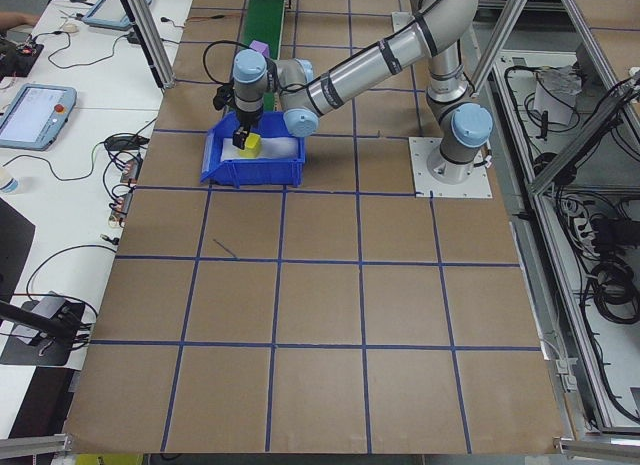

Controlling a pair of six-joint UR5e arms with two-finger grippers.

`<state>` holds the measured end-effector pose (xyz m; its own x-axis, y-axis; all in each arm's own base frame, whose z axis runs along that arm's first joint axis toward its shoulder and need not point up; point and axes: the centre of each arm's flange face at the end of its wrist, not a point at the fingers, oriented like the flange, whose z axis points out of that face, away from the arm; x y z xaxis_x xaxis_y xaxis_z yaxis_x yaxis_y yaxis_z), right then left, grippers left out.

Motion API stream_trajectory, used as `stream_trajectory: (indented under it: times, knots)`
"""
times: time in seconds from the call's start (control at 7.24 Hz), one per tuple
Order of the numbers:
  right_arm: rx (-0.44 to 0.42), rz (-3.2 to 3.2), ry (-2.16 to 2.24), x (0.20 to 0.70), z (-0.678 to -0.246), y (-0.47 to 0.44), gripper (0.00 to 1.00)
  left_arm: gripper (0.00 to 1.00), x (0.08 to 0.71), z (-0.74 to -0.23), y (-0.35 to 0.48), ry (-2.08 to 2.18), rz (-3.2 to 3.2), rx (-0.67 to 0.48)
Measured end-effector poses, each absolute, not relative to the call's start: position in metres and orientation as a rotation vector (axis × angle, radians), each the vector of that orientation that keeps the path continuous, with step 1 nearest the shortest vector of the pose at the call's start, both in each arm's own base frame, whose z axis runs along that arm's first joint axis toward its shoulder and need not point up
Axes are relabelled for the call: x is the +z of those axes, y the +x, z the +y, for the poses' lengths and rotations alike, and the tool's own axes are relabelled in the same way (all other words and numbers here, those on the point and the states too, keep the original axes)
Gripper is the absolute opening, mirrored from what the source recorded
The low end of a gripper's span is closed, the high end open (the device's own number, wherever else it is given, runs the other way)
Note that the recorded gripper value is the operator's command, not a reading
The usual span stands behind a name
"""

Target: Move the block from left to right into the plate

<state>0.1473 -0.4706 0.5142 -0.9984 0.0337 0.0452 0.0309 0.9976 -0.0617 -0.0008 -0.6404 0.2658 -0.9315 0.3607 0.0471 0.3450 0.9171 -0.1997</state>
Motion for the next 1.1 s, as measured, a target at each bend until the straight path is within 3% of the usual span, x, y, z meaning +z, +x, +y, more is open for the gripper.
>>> stream_trajectory:
  times: [0.41,0.55,0.83,0.97,1.1]
  knots:
    - [0.119,-3.079,-0.117,0.524,-0.484,0.103,0.99,0.98,0.244,-0.644,0.0,-0.531,-2.987,0.249]
    - [0.119,-3.08,-0.121,0.528,-0.49,0.068,1.0,0.93,0.241,-0.644,0.0,-0.531,-2.987,0.241]
    - [0.1,-3.078,-0.088,0.527,-0.498,-0.014,0.99,0.53,0.231,-0.645,0.0,-0.53,-2.983,0.221]
    - [0.076,-3.077,-0.108,0.521,-0.501,-0.06,1.0,0.43,0.228,-0.646,0.0,-0.53,-2.983,0.215]
    - [0.048,-3.095,-0.124,0.508,-0.505,-0.102,1.0,0.42,0.232,-0.647,0.001,-0.532,-2.986,0.226]
